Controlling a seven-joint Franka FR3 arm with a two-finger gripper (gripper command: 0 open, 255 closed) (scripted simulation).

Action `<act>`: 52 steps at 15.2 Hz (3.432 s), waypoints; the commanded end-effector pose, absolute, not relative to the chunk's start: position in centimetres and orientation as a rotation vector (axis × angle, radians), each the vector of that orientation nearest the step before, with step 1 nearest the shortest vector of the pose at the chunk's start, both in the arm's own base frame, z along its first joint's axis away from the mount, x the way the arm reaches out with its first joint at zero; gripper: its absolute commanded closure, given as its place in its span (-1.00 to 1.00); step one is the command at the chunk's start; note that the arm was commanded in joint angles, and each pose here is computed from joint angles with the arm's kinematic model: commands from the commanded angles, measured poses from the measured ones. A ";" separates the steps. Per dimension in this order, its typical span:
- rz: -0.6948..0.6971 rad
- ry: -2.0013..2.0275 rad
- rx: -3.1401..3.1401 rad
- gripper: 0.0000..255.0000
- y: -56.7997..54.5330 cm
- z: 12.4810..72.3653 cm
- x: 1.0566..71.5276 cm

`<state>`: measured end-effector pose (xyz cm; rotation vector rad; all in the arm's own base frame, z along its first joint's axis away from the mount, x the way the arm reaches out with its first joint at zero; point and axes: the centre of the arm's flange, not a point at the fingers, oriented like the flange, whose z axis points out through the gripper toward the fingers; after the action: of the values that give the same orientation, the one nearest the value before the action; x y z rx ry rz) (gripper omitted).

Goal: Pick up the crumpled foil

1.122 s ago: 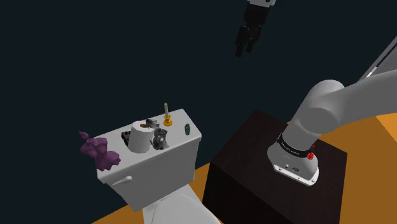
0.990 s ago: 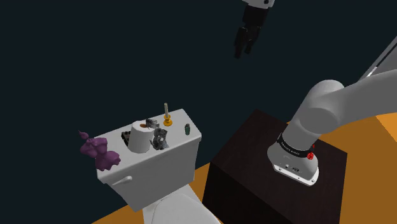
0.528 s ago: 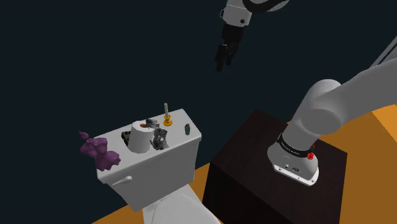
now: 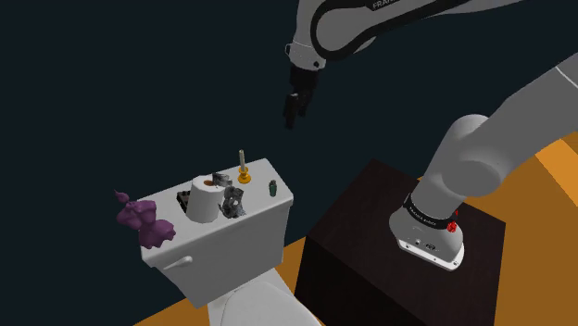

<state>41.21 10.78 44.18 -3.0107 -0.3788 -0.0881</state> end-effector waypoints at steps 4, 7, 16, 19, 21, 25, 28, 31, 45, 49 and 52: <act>-0.102 -0.500 -2.989 -1.00 14.9 39.9 44.2; -0.109 -0.572 -2.974 -1.00 17.5 37.5 45.7; -0.128 -0.784 -2.919 -1.00 25.7 30.1 49.7; -0.134 -0.842 -2.901 -1.00 28.1 28.1 50.6; -0.134 -0.842 -2.901 -1.00 28.1 27.0 50.6; -0.134 -0.842 -2.901 -1.00 28.1 24.9 50.6; -0.134 -0.842 -2.901 -1.00 28.1 24.1 50.6; -0.134 -0.842 -2.901 1.00 28.1 24.0 50.7; -0.134 -0.842 -2.901 1.00 28.1 27.8 50.6; -0.134 -0.842 -2.901 1.00 28.1 29.9 50.6; -0.134 -0.842 -2.901 1.00 28.1 31.5 50.6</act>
<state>50.64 28.26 30.77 -2.9010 -0.8422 -0.1333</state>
